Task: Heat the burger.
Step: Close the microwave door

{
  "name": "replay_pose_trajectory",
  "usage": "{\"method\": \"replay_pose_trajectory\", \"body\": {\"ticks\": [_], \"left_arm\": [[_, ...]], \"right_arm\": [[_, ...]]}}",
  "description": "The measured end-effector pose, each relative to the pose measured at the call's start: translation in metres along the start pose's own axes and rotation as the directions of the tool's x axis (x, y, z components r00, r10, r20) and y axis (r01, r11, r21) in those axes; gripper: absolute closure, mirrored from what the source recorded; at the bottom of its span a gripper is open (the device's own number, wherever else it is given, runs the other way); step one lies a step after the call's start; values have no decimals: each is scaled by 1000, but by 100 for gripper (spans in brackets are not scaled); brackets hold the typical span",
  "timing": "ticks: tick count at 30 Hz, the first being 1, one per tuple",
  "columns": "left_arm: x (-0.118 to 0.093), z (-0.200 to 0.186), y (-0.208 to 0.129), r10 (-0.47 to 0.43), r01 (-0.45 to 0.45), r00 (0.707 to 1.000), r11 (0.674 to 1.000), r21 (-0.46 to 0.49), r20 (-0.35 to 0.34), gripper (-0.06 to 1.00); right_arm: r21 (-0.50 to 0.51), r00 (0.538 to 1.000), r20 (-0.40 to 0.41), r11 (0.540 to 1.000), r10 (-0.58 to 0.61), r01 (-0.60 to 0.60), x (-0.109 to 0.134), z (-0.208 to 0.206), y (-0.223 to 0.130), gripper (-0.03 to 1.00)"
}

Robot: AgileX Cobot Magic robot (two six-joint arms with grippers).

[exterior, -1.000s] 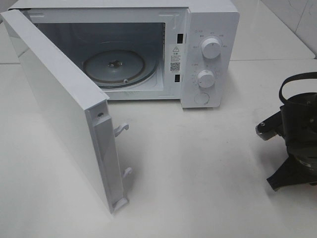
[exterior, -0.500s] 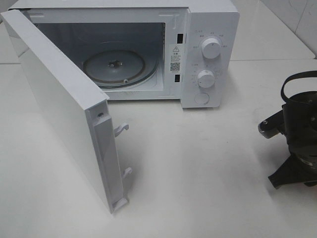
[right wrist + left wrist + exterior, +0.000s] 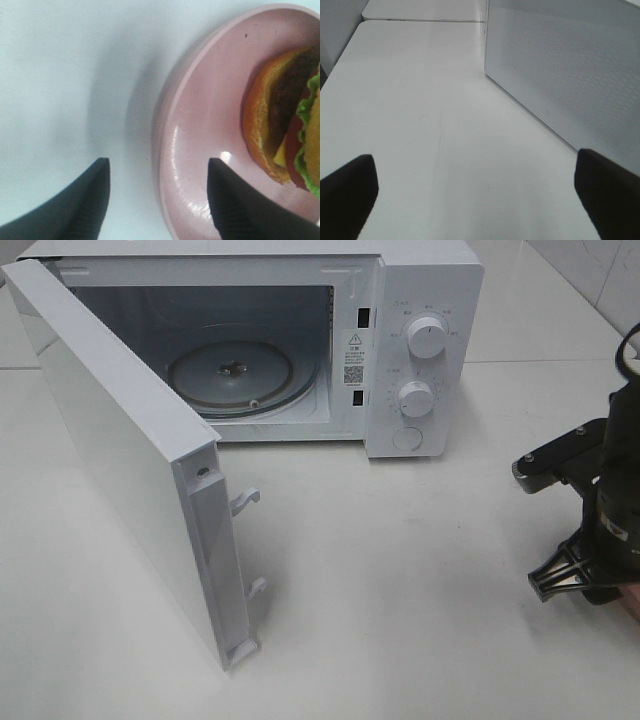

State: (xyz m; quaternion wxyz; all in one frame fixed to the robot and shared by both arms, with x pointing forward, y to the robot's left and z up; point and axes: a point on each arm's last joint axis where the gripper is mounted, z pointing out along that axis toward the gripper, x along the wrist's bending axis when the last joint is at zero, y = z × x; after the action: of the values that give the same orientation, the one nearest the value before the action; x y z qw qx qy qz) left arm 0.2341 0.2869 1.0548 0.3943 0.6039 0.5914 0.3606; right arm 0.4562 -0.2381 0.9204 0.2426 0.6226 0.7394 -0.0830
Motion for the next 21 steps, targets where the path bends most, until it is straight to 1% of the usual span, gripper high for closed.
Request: {"method": "replay_pose_trajectory", "body": {"ticks": [1,2,3,4,5,6,7,10,11,12,13,15,16,17,18,20,21], "left_arm": [[0,0,0,0,0,1000,1000,0,0,-4],[0,0,0,0,0,1000,1000,0,0,-4],[0,0,0,0,0,1000,1000,0,0,-4],[0,0,0,0,0,1000,1000,0,0,-4],[0,0,0,0,0,1000,1000,0,0,-4],[0,0,0,0,0,1000,1000,0,0,-4],[0,0,0,0,0,1000,1000,0,0,-4],[0,0,0,0,0,1000,1000,0,0,-4],[0,0,0,0,0,1000,1000,0,0,-4],[0,0,0,0,0,1000,1000,0,0,-4],[0,0,0,0,0,1000,1000,0,0,-4],[0,0,0,0,0,1000,1000,0,0,-4],[0,0,0,0,0,1000,1000,0,0,-4],[0,0,0,0,0,1000,1000,0,0,-4],[0,0,0,0,0,1000,1000,0,0,-4],[0,0,0,0,0,1000,1000,0,0,-4],[0,0,0,0,0,1000,1000,0,0,-4]], "right_arm": [[-7,1000,-22,1000,5,-5,-1,-5,1,40],[-22,998,-65,1000,-22,21,-3,-15,1,39],[-22,998,-65,1000,-22,21,-3,-15,1,39],[-42,993,-107,998,-51,47,-5,-25,1,36],[-42,993,-107,998,-51,47,-5,-25,1,36],[-55,989,-130,996,-70,63,-6,-30,1,35],[-85,979,-171,992,-106,93,-9,-41,0,31],[-101,973,-194,989,-123,104,-10,-47,0,28],[-135,960,-234,983,-153,124,-12,-57,-2,24],[-165,948,-273,979,-165,123,-14,-67,-4,20],[-165,948,-273,979,-165,123,-14,-67,-4,20],[-206,931,-325,973,-166,102,-18,-81,-9,19],[-206,931,-325,973,-166,102,-18,-81,-9,19],[-230,919,-359,970,-162,81,-21,-89,-13,18],[-230,919,-359,970,-162,81,-21,-89,-13,18],[-251,904,-398,966,-156,56,-27,-101,-21,18],[-251,904,-398,966,-156,56,-27,-101,-21,18]]}}
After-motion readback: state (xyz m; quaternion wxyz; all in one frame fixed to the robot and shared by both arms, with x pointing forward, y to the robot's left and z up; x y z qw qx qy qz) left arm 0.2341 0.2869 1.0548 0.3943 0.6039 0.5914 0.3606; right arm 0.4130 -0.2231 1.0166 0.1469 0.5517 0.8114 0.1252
